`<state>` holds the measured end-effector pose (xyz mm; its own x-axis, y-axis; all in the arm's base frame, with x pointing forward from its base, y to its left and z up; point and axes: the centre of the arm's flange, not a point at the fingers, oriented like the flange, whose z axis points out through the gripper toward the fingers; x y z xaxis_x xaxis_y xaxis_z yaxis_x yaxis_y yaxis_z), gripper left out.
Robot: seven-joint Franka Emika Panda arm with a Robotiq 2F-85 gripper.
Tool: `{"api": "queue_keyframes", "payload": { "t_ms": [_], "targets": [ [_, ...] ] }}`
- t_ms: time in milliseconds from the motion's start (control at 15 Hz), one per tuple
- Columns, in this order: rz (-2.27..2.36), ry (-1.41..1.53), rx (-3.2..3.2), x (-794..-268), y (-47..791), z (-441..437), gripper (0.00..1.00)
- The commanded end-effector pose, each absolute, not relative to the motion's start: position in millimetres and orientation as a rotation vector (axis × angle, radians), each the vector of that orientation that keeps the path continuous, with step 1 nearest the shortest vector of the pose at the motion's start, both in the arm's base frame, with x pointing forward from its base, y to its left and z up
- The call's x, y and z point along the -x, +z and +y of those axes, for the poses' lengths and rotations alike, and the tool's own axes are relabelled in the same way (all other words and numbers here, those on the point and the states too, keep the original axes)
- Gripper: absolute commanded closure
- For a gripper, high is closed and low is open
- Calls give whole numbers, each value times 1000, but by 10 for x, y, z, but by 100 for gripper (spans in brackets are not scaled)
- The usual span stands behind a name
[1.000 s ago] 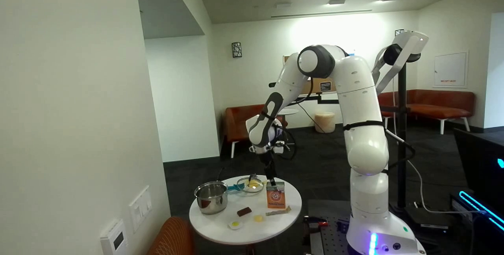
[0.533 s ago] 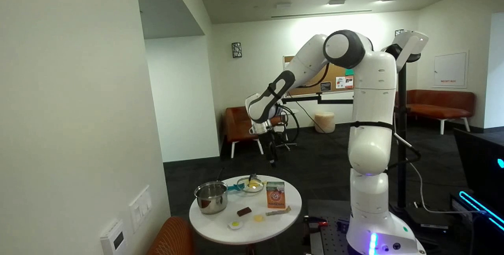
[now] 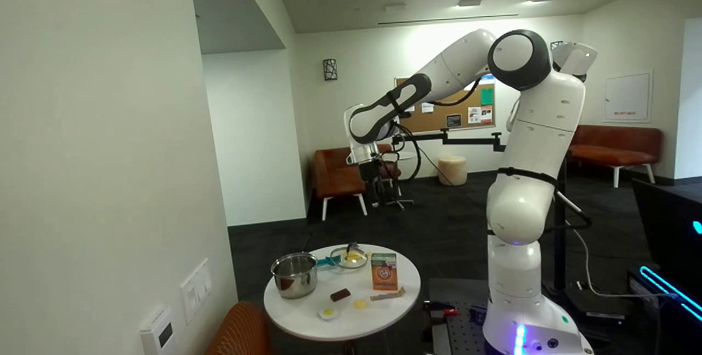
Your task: Pour the contents in the box into the pot
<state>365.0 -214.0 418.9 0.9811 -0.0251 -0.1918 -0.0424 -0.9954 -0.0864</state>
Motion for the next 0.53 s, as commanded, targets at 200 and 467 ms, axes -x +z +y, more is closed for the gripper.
{"api": "queue_keyframes", "payload": {
  "t_ms": [200,467],
  "targets": [
    [60,316,3027,-3646,4113,-2175,0],
    [60,318,3027,-3647,4108,-2175,0]
  ]
}}
